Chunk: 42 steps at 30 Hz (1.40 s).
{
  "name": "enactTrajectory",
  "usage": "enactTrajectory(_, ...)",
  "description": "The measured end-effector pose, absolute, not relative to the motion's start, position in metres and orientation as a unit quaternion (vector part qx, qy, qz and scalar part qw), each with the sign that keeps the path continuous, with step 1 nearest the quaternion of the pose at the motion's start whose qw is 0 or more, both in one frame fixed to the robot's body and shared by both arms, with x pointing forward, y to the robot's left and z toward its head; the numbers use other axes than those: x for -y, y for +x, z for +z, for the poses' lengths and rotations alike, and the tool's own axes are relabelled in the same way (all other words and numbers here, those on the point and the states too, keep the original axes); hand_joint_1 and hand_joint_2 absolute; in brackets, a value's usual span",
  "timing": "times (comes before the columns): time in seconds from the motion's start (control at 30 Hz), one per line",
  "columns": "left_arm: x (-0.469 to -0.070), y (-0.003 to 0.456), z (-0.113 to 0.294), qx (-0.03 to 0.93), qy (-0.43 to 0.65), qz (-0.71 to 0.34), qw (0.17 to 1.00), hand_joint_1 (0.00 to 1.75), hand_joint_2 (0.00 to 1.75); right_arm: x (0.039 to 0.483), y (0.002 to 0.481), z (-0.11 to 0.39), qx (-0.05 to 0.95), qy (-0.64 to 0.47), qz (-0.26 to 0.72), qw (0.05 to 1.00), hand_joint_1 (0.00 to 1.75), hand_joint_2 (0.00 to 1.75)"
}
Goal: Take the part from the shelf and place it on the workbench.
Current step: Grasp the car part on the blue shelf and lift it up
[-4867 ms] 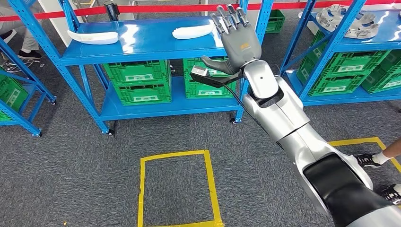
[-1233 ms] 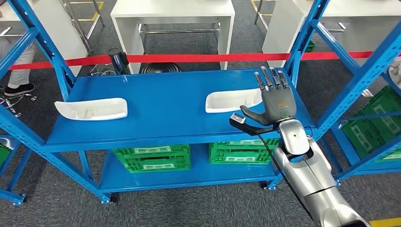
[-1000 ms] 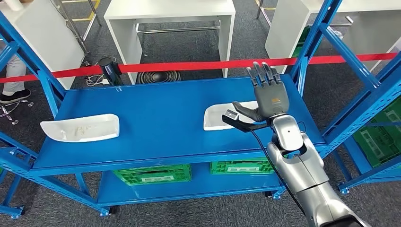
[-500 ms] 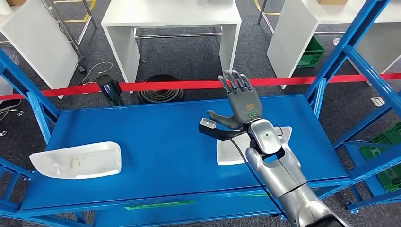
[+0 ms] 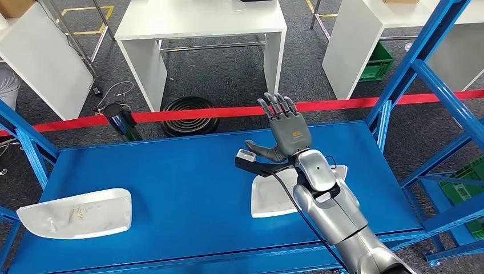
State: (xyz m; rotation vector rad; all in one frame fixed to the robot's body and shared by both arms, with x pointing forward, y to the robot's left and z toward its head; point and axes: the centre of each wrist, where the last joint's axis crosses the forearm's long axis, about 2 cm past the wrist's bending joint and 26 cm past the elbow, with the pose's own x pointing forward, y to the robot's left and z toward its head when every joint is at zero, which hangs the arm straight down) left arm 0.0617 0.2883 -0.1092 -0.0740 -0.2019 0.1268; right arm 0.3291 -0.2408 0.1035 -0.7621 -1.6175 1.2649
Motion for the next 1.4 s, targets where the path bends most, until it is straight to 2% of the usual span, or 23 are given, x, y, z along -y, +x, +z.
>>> enactTrajectory(1.4,-0.284,0.055,-0.110,0.106,-0.036,0.067,0.991,0.00,0.00,0.222,0.304,0.095,0.653,-0.293,0.532,0.452,0.00,0.00)
